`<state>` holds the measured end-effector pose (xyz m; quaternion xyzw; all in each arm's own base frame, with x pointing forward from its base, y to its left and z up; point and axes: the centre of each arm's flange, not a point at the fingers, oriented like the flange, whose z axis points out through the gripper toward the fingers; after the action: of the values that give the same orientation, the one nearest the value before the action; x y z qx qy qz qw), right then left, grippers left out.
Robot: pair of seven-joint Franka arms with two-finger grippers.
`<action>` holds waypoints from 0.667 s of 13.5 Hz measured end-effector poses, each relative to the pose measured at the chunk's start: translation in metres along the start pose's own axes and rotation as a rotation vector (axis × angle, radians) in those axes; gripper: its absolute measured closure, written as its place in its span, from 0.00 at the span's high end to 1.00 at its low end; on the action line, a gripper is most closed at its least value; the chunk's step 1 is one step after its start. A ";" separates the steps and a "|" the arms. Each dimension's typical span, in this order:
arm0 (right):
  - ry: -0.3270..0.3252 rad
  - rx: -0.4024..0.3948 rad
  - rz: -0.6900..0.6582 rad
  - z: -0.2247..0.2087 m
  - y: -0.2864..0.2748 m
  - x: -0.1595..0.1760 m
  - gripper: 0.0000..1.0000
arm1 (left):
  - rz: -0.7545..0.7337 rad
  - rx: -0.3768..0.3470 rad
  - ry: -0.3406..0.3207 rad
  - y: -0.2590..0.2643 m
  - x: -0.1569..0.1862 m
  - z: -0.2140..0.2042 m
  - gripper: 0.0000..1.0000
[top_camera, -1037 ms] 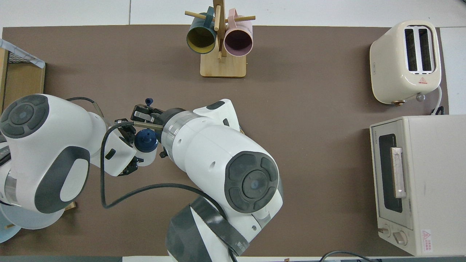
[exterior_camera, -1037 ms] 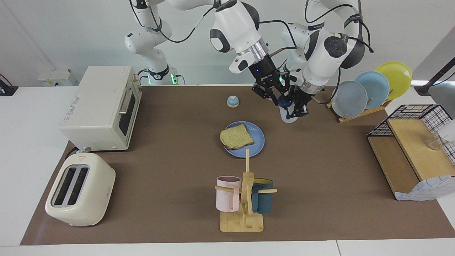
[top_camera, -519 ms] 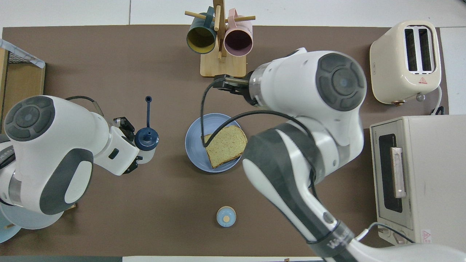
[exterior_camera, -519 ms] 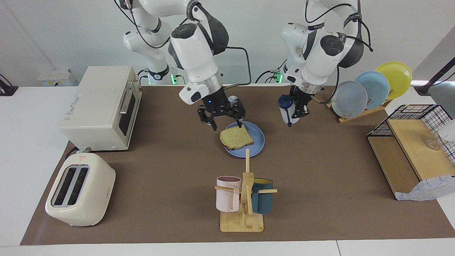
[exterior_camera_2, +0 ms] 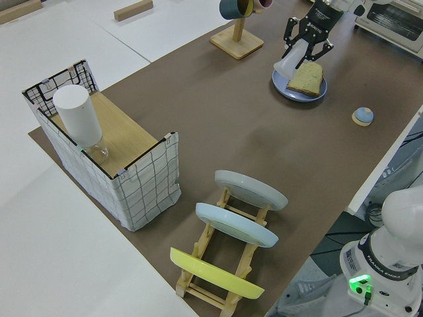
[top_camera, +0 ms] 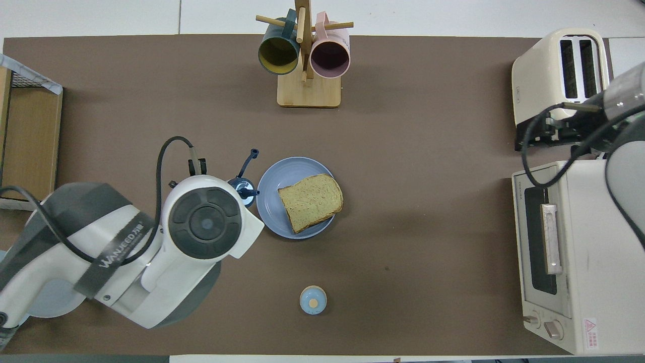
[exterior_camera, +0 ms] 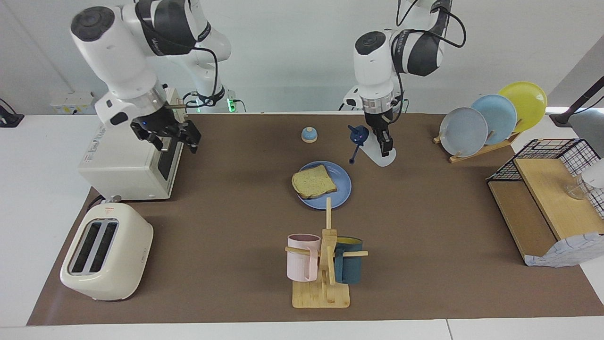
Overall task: Put bread on plate and add seasoning
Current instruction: 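Move the bottle above the bread with the left gripper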
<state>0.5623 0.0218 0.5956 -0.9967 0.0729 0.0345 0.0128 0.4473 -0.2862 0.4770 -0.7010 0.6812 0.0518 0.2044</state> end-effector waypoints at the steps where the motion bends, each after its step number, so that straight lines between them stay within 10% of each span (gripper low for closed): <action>1: -0.007 -0.015 -0.014 -0.007 0.013 -0.007 1.00 | 0.021 0.035 -0.061 0.001 0.014 -0.002 0.46; 9: -0.005 -0.030 -0.013 -0.016 0.054 -0.012 1.00 | 0.242 0.318 -0.592 0.028 0.109 0.037 0.46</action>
<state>0.5440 -0.0306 0.6116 -0.9971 0.0661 0.0380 -0.0017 0.4353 -0.3747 0.3988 -0.5294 0.6700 0.1697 0.4919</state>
